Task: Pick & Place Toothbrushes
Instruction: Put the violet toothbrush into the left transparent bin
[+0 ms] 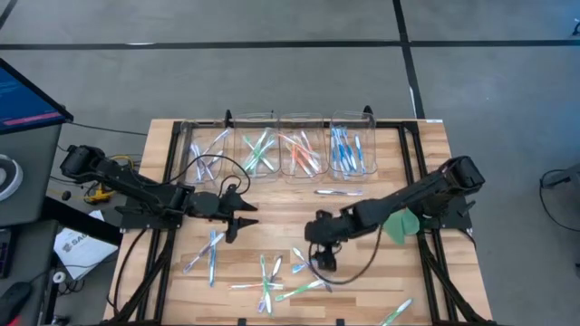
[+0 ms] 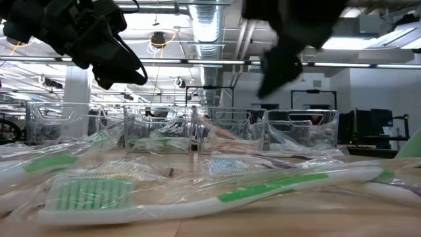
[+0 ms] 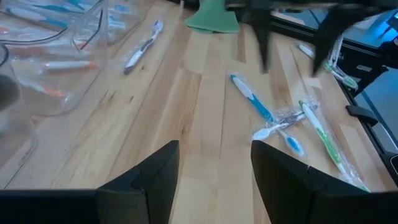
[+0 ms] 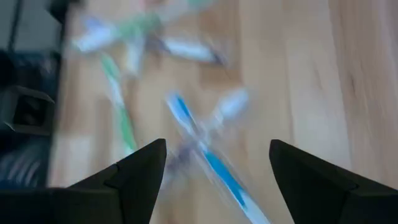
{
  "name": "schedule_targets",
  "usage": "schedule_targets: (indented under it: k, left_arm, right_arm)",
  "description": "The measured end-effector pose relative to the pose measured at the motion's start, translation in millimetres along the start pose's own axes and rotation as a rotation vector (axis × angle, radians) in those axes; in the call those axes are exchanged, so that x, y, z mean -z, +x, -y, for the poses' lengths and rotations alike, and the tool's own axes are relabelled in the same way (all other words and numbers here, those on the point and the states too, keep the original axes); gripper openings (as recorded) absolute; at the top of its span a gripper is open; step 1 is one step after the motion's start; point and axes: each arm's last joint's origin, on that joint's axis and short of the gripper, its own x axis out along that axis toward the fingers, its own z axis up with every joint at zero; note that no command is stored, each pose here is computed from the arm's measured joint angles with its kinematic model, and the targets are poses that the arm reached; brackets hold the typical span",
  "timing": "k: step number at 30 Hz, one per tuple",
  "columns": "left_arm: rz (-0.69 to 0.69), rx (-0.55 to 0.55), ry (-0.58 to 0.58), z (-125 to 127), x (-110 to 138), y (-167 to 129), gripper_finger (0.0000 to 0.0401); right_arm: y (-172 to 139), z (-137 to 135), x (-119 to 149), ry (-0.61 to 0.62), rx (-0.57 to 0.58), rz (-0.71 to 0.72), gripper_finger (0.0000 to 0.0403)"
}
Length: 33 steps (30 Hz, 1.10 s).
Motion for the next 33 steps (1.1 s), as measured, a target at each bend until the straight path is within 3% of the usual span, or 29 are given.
schedule_targets:
  k: [3, 7, 17, 25, 33]
  left_arm:
    - [0.002, 0.001, -0.001, 0, 0, 0, 0.0193]
    - [-0.004, 0.023, -0.001, 1, 0, 0, 0.0193]
    - [-0.014, 0.089, -0.004, 3, -1, 0, 0.0193]
    - [-0.021, 0.091, 0.036, 2, 2, 0, 0.0193]
    - [-0.049, 0.081, 0.065, -3, 14, -1, 0.0193]
  right_arm:
    - [2, -12, -7, -0.014, 0.045, 0.076, 0.0281]
    - [18, -12, -10, -0.013, 0.149, 0.073, 0.0281]
    - [48, -19, -19, 0.081, 0.244, -0.085, 0.0281]
    - [54, -20, -25, 0.226, 0.235, -0.088, 0.0281]
    - [63, -19, -20, 0.290, 0.210, -0.136, 0.0281]
